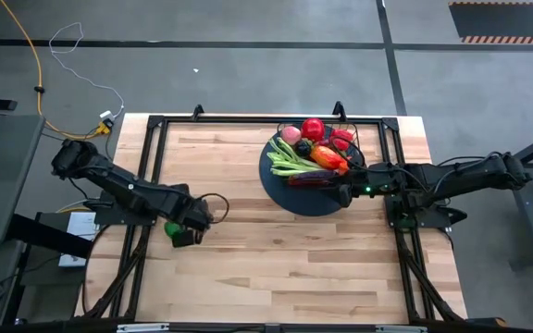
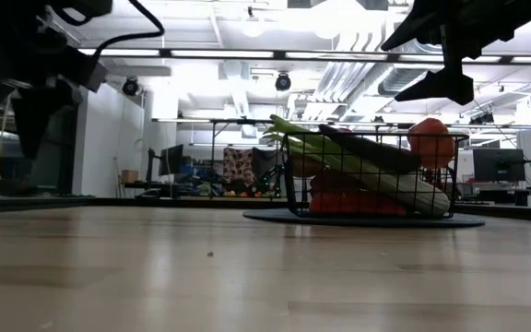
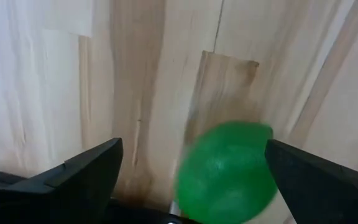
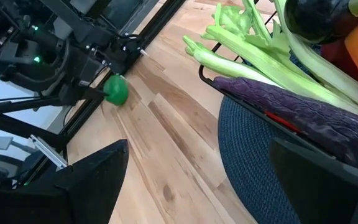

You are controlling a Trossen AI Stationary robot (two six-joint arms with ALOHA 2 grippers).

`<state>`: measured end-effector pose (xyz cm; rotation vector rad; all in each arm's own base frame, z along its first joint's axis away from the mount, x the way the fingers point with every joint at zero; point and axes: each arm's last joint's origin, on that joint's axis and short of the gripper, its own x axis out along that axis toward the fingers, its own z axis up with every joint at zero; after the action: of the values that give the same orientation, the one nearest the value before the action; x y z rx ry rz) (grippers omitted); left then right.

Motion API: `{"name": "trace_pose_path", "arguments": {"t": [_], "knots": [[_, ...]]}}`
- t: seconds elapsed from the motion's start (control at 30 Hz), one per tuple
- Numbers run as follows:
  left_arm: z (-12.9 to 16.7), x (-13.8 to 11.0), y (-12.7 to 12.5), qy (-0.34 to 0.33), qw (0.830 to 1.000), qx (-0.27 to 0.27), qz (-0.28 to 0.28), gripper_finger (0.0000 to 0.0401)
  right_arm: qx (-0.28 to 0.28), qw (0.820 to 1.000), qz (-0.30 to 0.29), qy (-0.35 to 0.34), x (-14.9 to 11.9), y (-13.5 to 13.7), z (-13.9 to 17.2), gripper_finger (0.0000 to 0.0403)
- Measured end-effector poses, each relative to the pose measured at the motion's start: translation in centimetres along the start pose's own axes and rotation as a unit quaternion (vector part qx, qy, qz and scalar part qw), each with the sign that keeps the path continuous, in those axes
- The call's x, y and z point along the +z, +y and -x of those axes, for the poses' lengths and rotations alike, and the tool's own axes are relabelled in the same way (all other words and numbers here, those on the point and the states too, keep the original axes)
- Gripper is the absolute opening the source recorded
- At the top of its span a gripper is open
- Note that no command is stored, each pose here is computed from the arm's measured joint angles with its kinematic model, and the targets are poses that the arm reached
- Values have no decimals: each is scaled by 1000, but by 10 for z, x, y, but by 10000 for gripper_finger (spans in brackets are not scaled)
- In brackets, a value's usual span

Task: Build produce basket
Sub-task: Put the lime into the black wire basket

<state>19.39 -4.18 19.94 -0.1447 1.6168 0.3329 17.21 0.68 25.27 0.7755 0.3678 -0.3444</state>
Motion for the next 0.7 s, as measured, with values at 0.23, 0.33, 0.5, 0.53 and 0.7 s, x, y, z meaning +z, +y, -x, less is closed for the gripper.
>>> {"name": "trace_pose_path", "arguments": {"t": [0.23,0.33,0.5,0.53,0.7], "knots": [[-2,-12,-16,-4,999,5,41,381,0,1000,0,0,0,0,0,376],[-8,-21,-22,3,1000,14,23,381,0,1000,0,1,0,0,0,376],[-20,-33,-23,13,995,39,94,381,0,1000,0,1,0,0,0,376],[-23,-34,-23,10,994,44,103,381,0,1000,0,1,0,0,0,376],[-38,-36,-24,-9,993,31,110,381,0,1000,0,1,0,0,0,376]]}}
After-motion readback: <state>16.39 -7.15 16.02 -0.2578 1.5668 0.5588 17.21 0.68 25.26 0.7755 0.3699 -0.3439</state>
